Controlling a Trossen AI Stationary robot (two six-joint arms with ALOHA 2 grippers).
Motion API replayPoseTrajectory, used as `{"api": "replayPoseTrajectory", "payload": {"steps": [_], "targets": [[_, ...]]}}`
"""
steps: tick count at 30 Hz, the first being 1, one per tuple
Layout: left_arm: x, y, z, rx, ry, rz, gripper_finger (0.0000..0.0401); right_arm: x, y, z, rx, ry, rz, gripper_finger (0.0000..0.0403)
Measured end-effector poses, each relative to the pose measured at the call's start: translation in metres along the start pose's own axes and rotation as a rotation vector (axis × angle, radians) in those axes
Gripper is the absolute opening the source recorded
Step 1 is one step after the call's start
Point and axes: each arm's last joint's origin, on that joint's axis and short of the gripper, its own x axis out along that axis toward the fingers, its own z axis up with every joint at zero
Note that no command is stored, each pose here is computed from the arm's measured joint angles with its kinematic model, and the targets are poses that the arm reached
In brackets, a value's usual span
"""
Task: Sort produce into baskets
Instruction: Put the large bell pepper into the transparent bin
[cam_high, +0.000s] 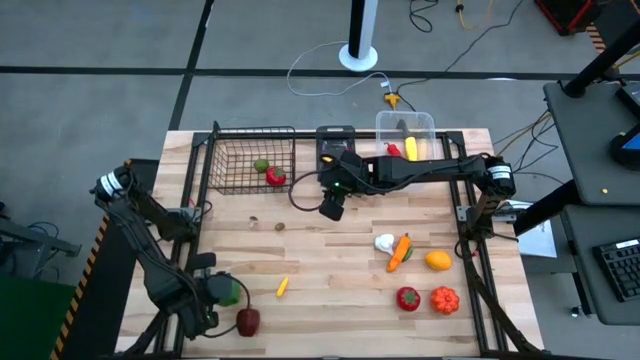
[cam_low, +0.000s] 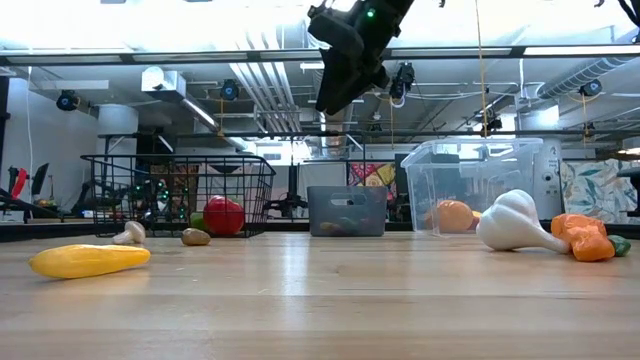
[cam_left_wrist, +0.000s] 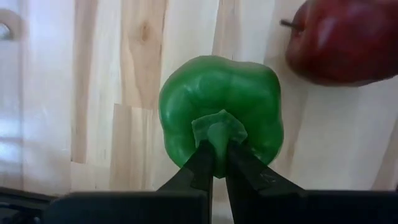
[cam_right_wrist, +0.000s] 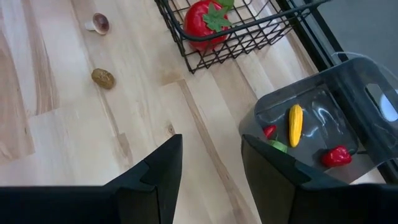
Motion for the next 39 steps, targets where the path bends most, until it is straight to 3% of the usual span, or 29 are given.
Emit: {"api": "replayPoseTrajectory", "payload": {"steps": [5, 13, 21, 25, 29, 39], "targets": [[-0.017, 0.004, 0.005, -0.004, -0.104, 0.01, 0.0004, -0.001, 0.011, 0.001, -0.051, -0.048, 0.024, 0.0157], [-0.04, 0.013, 0.014, 0.015, -0.319, 0.06, 0.0002, 0.003, 0.056, -0.011, -0.203, -0.211, 0.115, 0.0157], [-0.05, 0.025, 0.038, 0.031, -0.494, 0.184, 0.0002, 0.003, 0.077, -0.029, -0.238, -0.186, 0.143, 0.0157], [-0.052, 0.036, 0.058, 0.085, -0.53, 0.28, 0.0002, -0.006, 0.075, -0.031, -0.238, -0.164, 0.137, 0.0157], [-0.053, 0.049, 0.076, 0.131, -0.562, 0.373, 0.0002, -0.028, 0.062, -0.033, -0.201, -0.139, 0.035, 0.0157], [-0.058, 0.077, 0.12, 0.241, -0.613, 0.45, 0.0002, -0.089, 0.023, -0.051, -0.022, -0.045, -0.164, 0.0157]]}}
